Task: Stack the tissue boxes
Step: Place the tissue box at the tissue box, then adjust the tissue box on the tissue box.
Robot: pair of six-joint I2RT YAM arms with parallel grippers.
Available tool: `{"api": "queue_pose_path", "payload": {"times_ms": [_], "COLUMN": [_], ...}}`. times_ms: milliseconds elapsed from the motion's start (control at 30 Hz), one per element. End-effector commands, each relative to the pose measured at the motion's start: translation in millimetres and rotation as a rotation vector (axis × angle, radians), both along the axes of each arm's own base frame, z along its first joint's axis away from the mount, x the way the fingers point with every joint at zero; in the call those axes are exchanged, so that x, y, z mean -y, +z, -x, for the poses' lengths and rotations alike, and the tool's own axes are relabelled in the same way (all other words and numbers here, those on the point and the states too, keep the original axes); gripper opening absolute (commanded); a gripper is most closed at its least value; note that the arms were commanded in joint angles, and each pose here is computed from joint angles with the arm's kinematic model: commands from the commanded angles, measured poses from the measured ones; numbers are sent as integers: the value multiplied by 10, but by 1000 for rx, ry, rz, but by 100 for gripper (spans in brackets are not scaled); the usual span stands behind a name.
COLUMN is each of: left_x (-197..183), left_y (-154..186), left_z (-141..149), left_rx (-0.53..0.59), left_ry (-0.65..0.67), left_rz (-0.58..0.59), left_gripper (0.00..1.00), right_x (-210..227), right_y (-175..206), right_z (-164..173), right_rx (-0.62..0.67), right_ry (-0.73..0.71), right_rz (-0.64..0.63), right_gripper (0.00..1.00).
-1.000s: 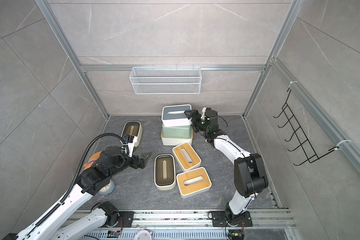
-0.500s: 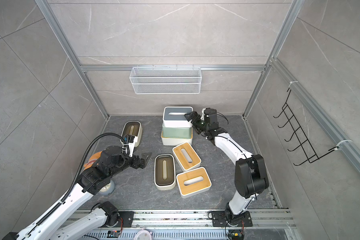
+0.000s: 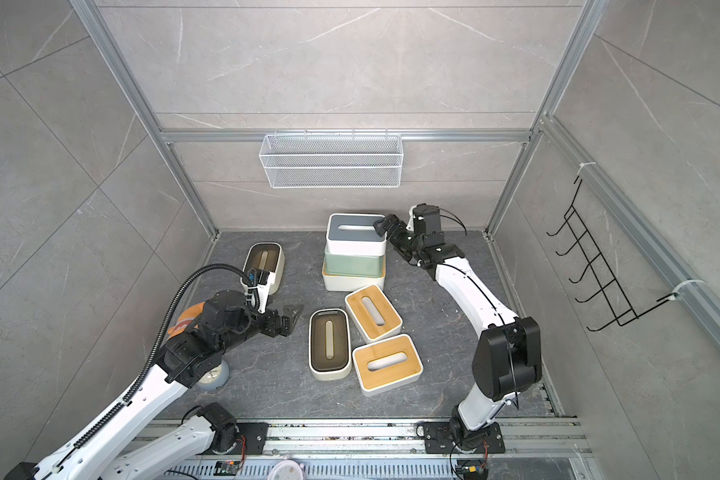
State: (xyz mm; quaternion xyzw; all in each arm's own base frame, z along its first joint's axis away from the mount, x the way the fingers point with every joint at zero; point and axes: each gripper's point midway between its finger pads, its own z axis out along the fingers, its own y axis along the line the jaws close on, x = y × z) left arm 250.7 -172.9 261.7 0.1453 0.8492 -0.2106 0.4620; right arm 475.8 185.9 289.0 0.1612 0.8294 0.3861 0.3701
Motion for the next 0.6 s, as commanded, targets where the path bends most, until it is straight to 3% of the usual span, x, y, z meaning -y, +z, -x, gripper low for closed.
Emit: {"api": "queue_pose_path", "payload": {"times_ms": [0, 200, 400, 567], "left_x": [132, 215, 338, 386], "left_y": [349, 697, 827, 717], "left_z": [-76, -381, -856, -1366], "left_rx": [-21, -94, -171, -243], "left_ry": [-16, -10, -6, 21], "left_rz": [152, 369, 455, 461], "left_gripper": [100, 100, 100, 100], "right_x": [-19, 45, -111, -133], "right_y": [195, 287, 328, 193], "right_z": [34, -28, 16, 10], "right_rx": [45, 124, 148, 115], "right_ry": [75, 181, 306, 328], "right_rz": [47, 22, -8, -3], "right_gripper": [100, 100, 100, 100]}}
